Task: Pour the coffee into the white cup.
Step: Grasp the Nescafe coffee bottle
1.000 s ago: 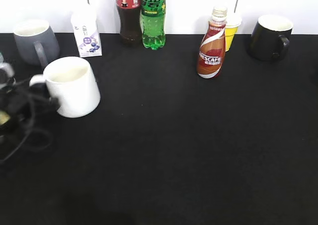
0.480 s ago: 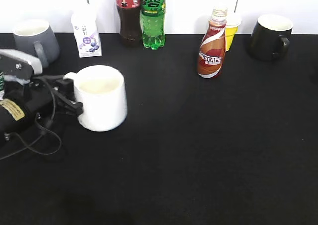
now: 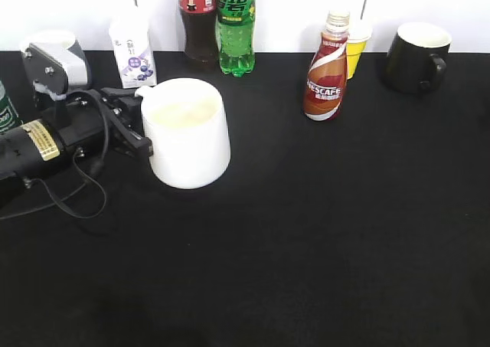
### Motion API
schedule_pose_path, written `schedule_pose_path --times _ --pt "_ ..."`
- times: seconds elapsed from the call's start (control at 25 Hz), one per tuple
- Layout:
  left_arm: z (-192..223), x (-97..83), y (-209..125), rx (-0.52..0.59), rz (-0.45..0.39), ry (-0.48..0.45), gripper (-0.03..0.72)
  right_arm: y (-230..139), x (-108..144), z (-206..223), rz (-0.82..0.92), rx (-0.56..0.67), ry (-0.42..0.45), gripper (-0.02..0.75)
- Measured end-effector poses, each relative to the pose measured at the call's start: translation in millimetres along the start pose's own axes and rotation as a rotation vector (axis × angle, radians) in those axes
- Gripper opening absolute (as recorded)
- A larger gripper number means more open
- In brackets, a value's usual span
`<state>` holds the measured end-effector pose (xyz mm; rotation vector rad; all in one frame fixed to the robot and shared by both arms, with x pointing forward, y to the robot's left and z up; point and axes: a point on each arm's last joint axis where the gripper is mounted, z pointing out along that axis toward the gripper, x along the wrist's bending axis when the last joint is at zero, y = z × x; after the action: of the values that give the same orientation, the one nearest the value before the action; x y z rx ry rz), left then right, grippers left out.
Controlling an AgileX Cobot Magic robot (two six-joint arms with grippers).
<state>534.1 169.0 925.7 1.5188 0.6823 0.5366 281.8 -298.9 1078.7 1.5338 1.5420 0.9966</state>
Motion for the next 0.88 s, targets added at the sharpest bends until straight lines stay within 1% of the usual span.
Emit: schedule_pose_path --times 0.12,0.2,0.28,0.36,0.4,0.44,0.48,0.52,0.6,0.64,0.68,0.76,0.8,0.88 --pt "0.0 0.0 0.0 0.0 -0.002 0.0 0.055 36.4 5.1 58.0 -0.01 -0.069 0.017 0.574" --pt "0.0 0.0 0.0 0.0 -0.002 0.0 0.055 47.3 8.5 95.8 -0.018 -0.181 0.036 0.574" --pt "0.0 0.0 0.0 0.0 -0.003 0.0 0.055 31.0 11.1 138.3 -0.055 -0.198 0.052 0.574" --pt "0.0 0.0 0.0 0.0 -0.003 0.0 0.055 15.8 14.9 170.3 -0.115 -0.191 0.082 0.574" --pt "0.0 0.0 0.0 0.0 -0.003 0.0 0.055 8.2 16.8 190.2 -0.11 -0.174 0.099 0.574" --pt "0.0 0.0 0.0 0.0 -0.003 0.0 0.055 3.8 18.5 204.3 -0.08 -0.19 0.117 0.574" --pt "0.0 0.0 0.0 0.0 -0.003 0.0 0.055 -6.2 20.2 220.4 -0.067 -0.17 0.135 0.574" --pt "0.0 0.0 0.0 0.0 -0.003 0.0 0.055 -17.2 24.2 234.0 -0.1 -0.152 0.177 0.574" --pt "0.2 0.1 0.2 -0.001 -0.002 0.0 0.055 -32.1 37.0 252.0 -0.157 -0.21 0.316 0.574" --pt "0.2 0.1 0.2 -0.001 -0.002 0.0 0.055 -37.1 40.2 259.4 -0.127 -0.233 0.355 0.574" --pt "0.2 0.1 0.3 -0.001 -0.002 0.0 0.055 -42.8 42.0 268.4 -0.1 -0.214 0.378 0.574" --pt "0.2 0.1 0.3 -0.001 -0.002 0.0 0.055 -40.0 52.0 291.3 -0.074 -0.193 0.49 0.612" --pt "0.2 0.1 0.3 -0.001 -0.002 0.0 0.055 -32.3 56.5 305.6 -0.07 -0.2 0.536 0.63" --pt "0.2 0.1 0.3 -0.001 -0.002 0.0 0.055 -24.6 67.1 332.8 -0.093 -0.184 0.573 0.64"
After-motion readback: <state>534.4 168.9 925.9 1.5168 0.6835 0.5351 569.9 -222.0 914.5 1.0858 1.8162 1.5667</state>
